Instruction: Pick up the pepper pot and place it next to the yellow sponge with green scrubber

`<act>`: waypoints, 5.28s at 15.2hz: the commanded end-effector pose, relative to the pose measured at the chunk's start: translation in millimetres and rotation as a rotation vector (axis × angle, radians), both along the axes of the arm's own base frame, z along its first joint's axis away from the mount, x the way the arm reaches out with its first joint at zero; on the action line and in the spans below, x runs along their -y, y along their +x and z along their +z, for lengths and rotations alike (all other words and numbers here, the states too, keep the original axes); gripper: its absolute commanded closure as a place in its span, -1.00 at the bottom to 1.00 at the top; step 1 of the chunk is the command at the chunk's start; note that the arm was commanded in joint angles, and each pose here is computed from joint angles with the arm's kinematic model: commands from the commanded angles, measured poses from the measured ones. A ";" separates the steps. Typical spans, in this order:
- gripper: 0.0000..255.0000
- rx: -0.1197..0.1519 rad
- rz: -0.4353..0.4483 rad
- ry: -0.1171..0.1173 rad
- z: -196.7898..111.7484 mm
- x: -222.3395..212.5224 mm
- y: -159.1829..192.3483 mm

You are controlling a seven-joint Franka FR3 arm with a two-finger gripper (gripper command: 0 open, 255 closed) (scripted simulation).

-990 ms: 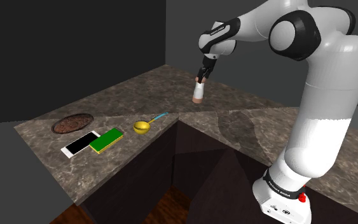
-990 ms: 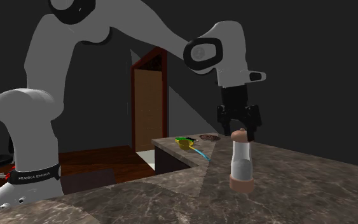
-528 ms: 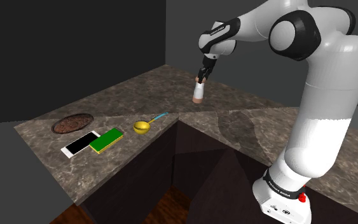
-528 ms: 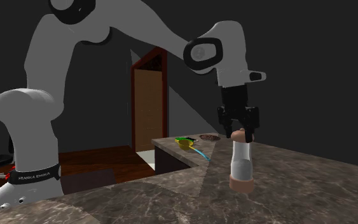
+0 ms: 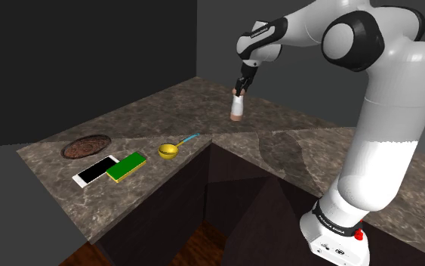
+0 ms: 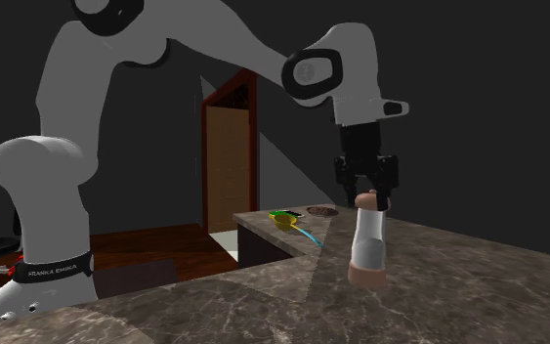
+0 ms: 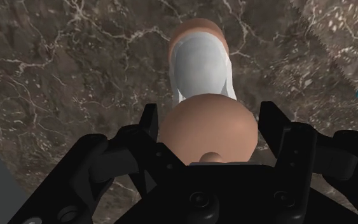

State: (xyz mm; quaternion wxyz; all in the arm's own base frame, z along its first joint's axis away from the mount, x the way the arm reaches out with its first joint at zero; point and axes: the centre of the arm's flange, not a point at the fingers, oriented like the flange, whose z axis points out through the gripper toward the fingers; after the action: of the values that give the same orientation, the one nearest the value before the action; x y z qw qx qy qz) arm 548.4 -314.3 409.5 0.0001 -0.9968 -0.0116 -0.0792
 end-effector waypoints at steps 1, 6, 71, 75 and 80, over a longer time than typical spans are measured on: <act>1.00 0.000 0.000 0.000 10.1 0.3 -0.2; 1.00 0.000 0.000 0.000 36.5 0.3 -0.2; 1.00 0.000 0.000 0.000 246.3 -329.6 9.3; 1.00 0.000 0.000 0.000 246.5 -382.4 10.9; 1.00 0.000 0.000 0.000 246.7 -448.4 12.8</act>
State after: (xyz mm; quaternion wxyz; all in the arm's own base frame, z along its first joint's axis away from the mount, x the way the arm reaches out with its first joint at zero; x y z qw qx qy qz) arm 558.7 120.8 658.4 -0.0001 -0.9968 -0.0125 -0.0790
